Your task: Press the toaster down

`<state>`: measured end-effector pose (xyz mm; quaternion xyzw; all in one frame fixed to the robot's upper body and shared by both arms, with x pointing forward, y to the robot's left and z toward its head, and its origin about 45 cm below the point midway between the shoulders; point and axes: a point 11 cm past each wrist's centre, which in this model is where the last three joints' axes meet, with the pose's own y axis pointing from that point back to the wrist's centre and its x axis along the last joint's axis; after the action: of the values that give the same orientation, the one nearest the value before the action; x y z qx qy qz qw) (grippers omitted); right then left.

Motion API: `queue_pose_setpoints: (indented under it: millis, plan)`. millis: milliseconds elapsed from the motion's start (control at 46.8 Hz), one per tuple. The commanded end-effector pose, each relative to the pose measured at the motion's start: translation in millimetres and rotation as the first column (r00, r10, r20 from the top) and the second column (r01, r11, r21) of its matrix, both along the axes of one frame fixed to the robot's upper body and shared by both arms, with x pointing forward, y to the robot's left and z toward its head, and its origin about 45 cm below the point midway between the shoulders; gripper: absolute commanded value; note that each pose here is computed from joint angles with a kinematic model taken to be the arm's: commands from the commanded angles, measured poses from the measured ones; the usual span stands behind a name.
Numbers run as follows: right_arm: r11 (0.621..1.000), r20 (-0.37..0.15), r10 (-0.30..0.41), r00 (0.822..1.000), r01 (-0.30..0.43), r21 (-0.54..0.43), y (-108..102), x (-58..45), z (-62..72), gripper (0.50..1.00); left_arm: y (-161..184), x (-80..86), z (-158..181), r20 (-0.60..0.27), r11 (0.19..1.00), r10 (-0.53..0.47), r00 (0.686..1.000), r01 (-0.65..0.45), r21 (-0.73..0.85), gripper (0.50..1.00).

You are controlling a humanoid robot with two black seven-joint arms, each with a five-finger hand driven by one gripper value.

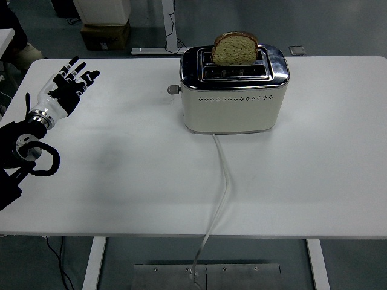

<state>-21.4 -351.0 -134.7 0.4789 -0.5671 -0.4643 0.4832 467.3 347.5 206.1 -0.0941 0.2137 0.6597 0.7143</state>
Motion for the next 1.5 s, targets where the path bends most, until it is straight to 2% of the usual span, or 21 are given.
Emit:
queue_pose_setpoints:
  millis: [0,641,791,1132,1474]
  plan:
    - [1.0,0.0,0.0,1.0,0.0,0.0,0.0,-0.3,0.0,1.0,-0.5,0.0,-0.2,0.0,1.0,-0.001,1.0,0.001,-0.001,1.0]
    - [1.0,0.0,0.0,1.0,0.0,0.001,0.5,0.0,-0.1,1.0,-4.4,3.5,6.0,0.014,1.0,-0.016,1.0,0.016,0.008,1.0]
    - [1.0,0.0,0.0,1.0,0.0,0.0,0.0,-0.3,0.0,1.0,-19.7,5.0,3.7,0.016,0.997,-0.06,0.998,0.059,0.045,1.0]
    - [1.0,0.0,0.0,1.0,0.0,0.0,0.0,-0.3,0.0,1.0,-40.8,18.2,28.8,0.062,0.986,-0.134,0.989,0.127,0.11,1.0]
    - [1.0,0.0,0.0,1.0,0.0,0.0,0.0,-0.3,0.0,1.0,-54.2,8.3,48.2,0.066,0.952,-0.255,0.965,0.238,0.194,1.0]
